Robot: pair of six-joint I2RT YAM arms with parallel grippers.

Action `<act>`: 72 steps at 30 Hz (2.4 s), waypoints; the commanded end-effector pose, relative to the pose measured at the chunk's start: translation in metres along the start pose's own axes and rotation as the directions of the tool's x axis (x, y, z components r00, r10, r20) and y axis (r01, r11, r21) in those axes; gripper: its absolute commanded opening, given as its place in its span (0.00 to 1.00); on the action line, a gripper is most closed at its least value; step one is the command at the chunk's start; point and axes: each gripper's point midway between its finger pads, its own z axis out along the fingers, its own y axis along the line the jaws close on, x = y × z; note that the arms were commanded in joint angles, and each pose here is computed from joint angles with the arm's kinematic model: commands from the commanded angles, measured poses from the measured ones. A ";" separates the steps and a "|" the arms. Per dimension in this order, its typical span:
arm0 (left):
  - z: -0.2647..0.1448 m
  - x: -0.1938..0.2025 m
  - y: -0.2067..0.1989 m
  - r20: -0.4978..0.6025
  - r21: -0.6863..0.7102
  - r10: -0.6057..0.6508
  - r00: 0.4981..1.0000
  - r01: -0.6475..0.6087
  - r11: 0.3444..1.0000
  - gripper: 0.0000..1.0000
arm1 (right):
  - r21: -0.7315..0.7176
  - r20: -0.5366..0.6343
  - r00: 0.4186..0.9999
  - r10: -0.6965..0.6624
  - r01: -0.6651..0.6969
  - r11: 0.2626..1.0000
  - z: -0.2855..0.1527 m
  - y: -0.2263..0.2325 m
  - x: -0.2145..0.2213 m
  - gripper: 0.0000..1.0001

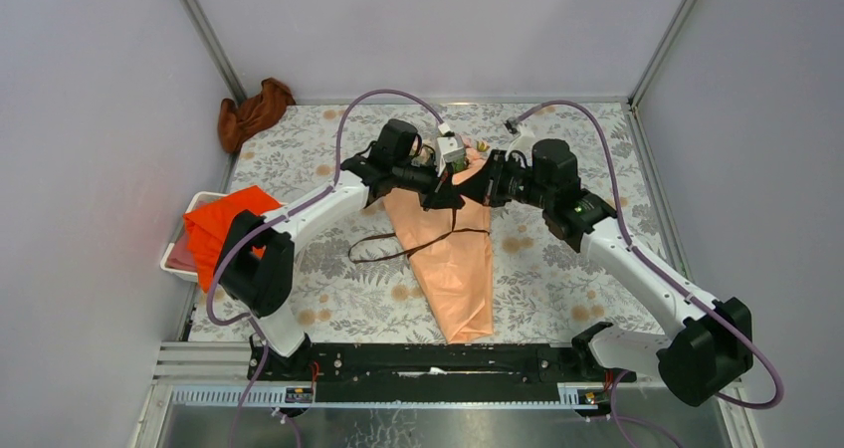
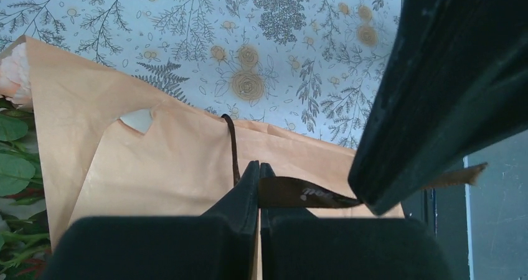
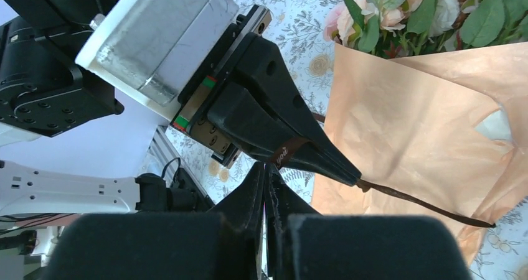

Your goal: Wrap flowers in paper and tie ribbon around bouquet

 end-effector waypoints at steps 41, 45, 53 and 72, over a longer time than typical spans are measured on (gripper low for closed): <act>-0.155 0.166 0.108 -0.278 -0.712 -0.412 0.868 0.102 0.695 0.81 | -0.018 0.058 0.983 -0.176 0.178 0.984 0.082 -0.071 0.057 0.00; -0.161 0.216 0.101 -0.368 -0.731 -0.480 0.796 0.072 0.678 0.83 | -0.015 0.043 0.983 -0.177 0.178 0.984 0.084 -0.068 0.057 0.00; -0.160 0.263 0.088 -0.454 -0.718 -0.530 0.716 0.058 0.694 0.70 | -0.019 0.040 0.977 -0.208 0.208 0.978 0.084 -0.057 0.051 0.00; -0.181 0.272 0.110 -0.579 -0.739 -0.431 0.692 -0.223 0.636 0.00 | 0.032 0.069 0.950 -0.303 0.302 0.953 0.043 -0.012 -0.003 0.00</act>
